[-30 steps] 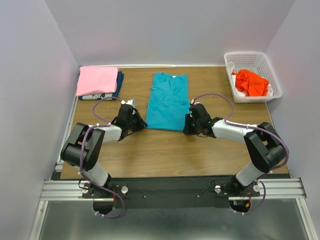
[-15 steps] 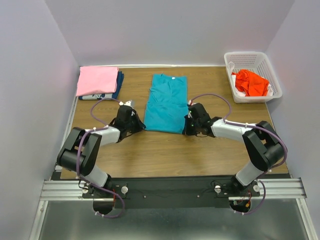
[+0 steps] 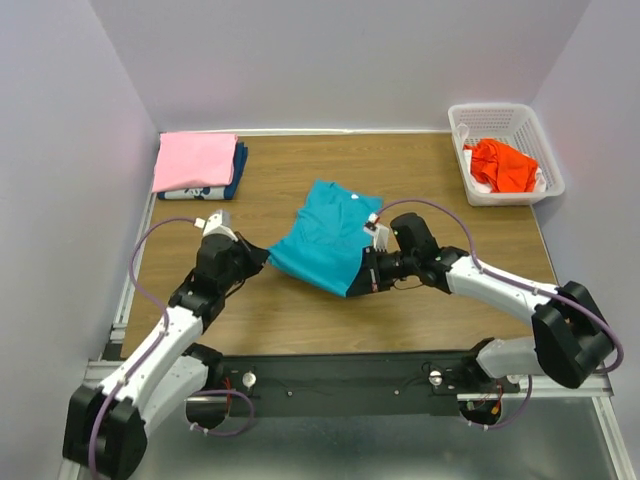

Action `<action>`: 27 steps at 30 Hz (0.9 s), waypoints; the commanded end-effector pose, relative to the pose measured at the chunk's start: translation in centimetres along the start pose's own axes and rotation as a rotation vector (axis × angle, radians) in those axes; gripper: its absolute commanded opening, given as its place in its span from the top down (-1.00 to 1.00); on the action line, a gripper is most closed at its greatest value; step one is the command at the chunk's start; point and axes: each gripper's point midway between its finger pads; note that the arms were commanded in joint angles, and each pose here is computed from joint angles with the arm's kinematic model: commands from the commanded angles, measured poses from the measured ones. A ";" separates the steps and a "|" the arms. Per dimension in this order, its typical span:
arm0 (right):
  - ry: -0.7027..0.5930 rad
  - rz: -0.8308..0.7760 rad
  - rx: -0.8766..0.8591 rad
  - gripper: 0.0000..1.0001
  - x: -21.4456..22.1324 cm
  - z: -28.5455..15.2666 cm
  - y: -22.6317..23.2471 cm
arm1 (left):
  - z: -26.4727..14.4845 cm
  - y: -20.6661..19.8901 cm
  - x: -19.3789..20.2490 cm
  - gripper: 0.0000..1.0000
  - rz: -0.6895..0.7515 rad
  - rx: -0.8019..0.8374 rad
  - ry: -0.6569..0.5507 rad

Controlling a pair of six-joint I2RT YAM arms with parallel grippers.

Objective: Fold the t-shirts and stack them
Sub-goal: Fold the tshirt

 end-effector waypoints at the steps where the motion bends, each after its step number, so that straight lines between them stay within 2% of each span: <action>1: 0.113 0.018 -0.261 0.99 2.5 -2.0 6.0 | -2.5 1.3 -1.6 1.00 -0.072 -0.071 -0.105; 5: 0.110 -0.012 -0.357 0.99 2.1 -3.6 8.6 | -4.7 -0.7 -3.8 1.00 -0.088 -0.018 -0.191; 11: 0.083 -0.034 -0.377 0.99 1.2 -4.3 9.7 | -6.0 -2.3 -6.7 1.00 -0.094 -0.021 -0.290; 18: 0.070 -0.017 -0.333 0.99 0.5 -3.7 8.9 | -4.8 -4.2 -8.3 1.00 -0.071 -0.006 -0.313; 22: -0.002 -0.023 -0.272 0.99 -1.5 -4.0 7.9 | -3.4 -5.1 -8.9 1.00 -0.063 0.006 -0.314; 27: -0.017 0.042 -0.199 0.99 -2.5 -3.5 5.0 | -1.8 -6.3 -9.8 1.00 -0.055 0.015 -0.323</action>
Point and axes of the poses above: each gripper's point midway between its finger pads, its own z axis out along the fingers, its own y axis along the line the jaws close on, x = y × z, and after that the axes turned 12 degrees about -z, right-handed
